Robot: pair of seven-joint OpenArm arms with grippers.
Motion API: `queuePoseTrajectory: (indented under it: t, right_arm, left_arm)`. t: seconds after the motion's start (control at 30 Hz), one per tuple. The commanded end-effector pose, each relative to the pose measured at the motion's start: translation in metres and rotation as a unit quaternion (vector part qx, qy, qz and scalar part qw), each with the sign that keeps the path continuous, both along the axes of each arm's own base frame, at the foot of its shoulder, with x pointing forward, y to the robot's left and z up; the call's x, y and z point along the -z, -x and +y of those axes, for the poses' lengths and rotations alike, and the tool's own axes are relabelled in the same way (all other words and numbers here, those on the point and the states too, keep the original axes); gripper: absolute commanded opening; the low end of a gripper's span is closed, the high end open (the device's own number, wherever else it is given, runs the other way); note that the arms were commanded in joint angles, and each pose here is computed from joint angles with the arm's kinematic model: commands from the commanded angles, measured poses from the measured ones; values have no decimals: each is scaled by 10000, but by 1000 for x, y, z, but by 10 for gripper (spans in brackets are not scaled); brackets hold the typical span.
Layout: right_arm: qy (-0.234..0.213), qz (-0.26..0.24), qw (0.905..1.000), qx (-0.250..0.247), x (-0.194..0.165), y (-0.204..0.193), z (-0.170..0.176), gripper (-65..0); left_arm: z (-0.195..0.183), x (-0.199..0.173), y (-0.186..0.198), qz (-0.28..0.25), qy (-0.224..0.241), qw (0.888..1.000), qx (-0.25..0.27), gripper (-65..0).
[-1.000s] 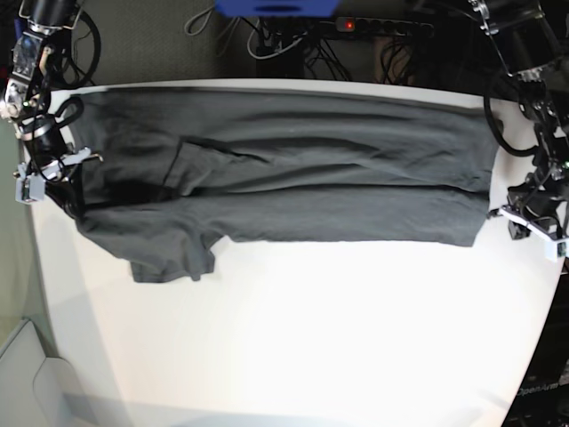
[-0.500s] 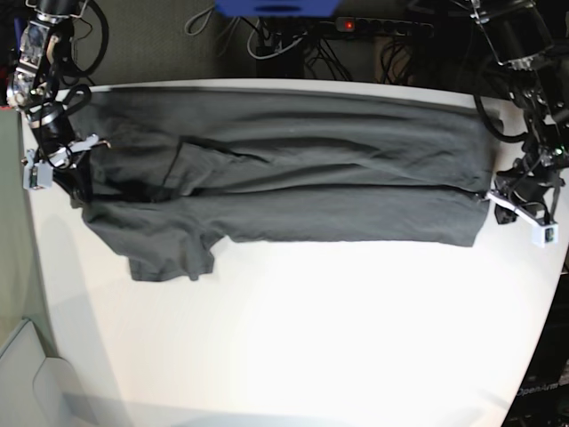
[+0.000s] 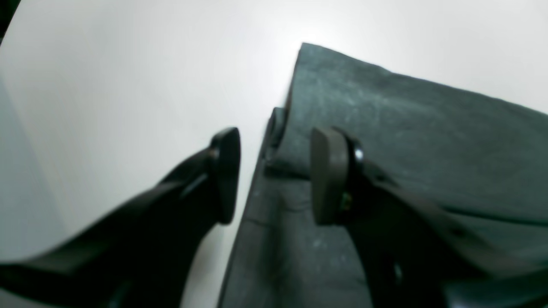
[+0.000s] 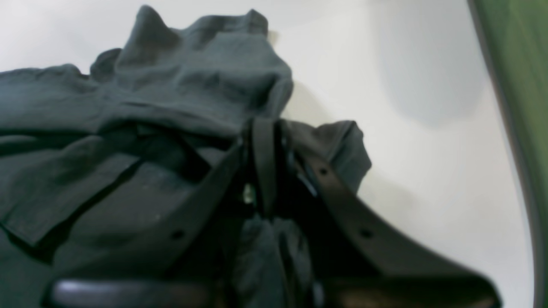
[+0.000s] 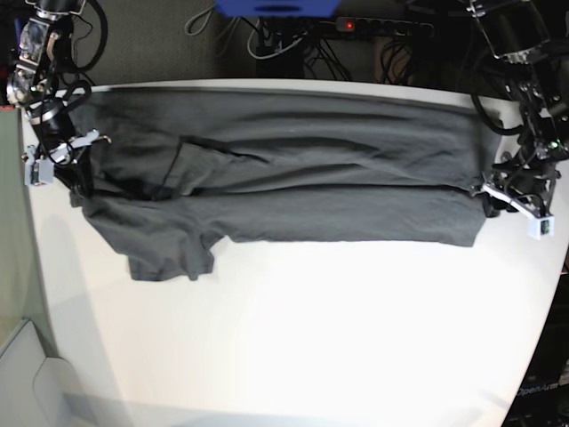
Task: Layout the t-shirt on the table in an organized manner, then fold the t-shirt properly
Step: 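Release and regrasp the stacked shirt end with the left gripper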
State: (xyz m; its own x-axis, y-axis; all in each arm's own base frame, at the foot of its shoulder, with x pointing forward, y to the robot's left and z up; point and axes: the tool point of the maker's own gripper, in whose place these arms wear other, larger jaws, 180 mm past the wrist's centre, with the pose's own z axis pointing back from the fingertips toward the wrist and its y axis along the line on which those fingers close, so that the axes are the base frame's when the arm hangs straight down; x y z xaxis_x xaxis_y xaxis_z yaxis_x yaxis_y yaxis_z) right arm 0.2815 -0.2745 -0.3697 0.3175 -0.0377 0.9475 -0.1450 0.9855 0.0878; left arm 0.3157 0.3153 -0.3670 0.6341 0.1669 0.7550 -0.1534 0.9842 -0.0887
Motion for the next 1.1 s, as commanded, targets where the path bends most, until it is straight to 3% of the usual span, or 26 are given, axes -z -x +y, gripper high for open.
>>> queuePoseTrajectory:
  t: [0.0, 0.07, 0.17, 0.33, 0.4, 0.53, 0.7, 0.83, 1.07]
  right_arm:
    - [6, -309, 9995, -15, -17, -7, -4, -650]
    - [6, -309, 9995, -15, -17, -7, -4, -650]
    - [2, -315, 9995, -19, -18, -8, -3, -650]
    - [2, -331, 9995, -19, -18, -9, -3, -650]
    - [2, -338, 9994, -19, -19, -10, -3, -650]
    - [8, -334, 9994, -22, -19, -10, -3, -650]
    - [10, -344, 9994, -15, -19, -10, -4, -650]
    - [151, -263, 9995, -48, -16, -9, -5, -650]
    - [297, -227, 9993, -89, -13, -14, 0, -650]
  left_arm:
    - [6, -19, -11, -300, -106, 9995, 3, -403]
    - [7, -21, -15, -333, -107, 9994, 2, -392]
    - [9, -30, -29, -455, -62, 9989, -39, -321]
    - [13, -22, -44, -392, 188, 9989, -187, -97]
    - [14, -15, -50, -357, 325, 9985, -254, -59]
    - [10, -2, -61, -233, 544, 9978, -287, -108]
    - [-11, -1, -77, -383, 447, 9983, 34, -145]
    - [-23, -3, -88, -446, 426, 9979, 201, -148]
    - [-19, 27, -90, -171, 710, 9973, -27, -148]
